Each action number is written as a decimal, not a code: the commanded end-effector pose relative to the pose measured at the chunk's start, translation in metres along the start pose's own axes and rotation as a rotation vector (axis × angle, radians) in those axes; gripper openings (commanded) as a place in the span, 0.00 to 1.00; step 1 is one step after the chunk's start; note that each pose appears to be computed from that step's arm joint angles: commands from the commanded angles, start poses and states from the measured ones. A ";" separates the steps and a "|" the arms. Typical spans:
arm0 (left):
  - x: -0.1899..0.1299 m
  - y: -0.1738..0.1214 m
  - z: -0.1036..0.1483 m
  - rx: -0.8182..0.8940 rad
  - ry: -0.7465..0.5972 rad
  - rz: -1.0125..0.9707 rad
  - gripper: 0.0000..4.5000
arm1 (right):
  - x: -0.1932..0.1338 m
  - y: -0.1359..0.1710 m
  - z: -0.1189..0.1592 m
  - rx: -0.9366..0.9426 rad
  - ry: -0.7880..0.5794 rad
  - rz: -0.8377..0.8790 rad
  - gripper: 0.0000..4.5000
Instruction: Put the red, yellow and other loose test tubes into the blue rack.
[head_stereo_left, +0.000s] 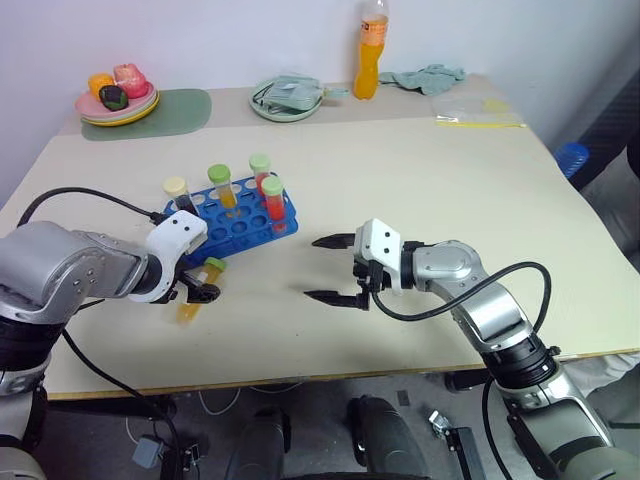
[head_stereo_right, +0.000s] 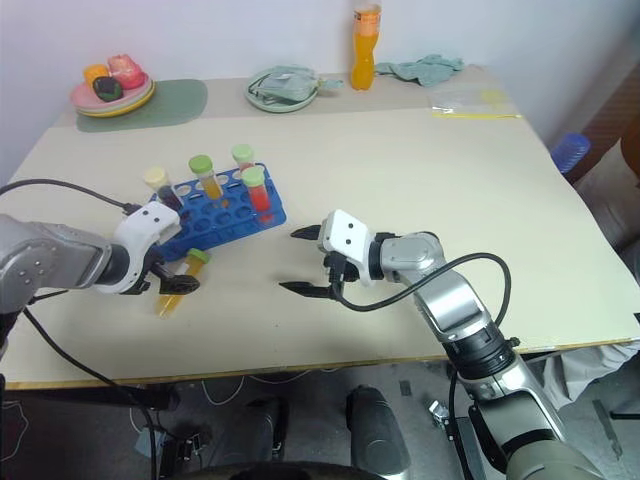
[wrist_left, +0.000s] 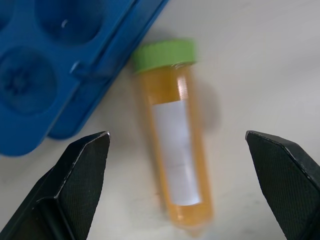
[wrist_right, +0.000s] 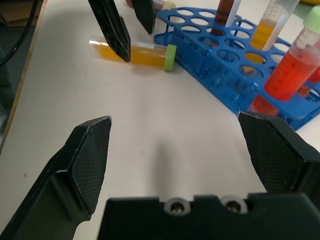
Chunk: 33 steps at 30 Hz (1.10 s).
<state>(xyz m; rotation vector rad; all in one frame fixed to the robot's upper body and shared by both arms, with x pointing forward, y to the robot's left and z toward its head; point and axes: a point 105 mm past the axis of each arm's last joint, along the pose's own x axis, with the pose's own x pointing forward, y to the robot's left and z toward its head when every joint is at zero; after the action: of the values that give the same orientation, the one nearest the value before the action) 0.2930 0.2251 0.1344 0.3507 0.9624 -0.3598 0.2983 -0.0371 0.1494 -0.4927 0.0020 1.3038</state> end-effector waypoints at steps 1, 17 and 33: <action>0.003 0.003 0.001 -0.050 -0.001 0.006 1.00 | 0.000 0.003 0.012 -0.031 -0.041 -0.013 0.99; -0.033 -0.018 0.000 0.051 -0.276 0.006 0.26 | 0.002 0.008 0.017 -0.032 -0.061 0.001 1.00; -0.047 0.010 0.104 -0.147 -1.256 0.825 0.26 | 0.017 -0.005 0.008 0.064 -0.103 -0.082 1.00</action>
<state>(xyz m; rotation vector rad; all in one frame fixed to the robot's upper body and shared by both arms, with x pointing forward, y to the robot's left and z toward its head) 0.3498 0.2012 0.2177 0.2245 -0.2956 0.2273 0.3028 -0.0199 0.1409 -0.3699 -0.0024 1.2608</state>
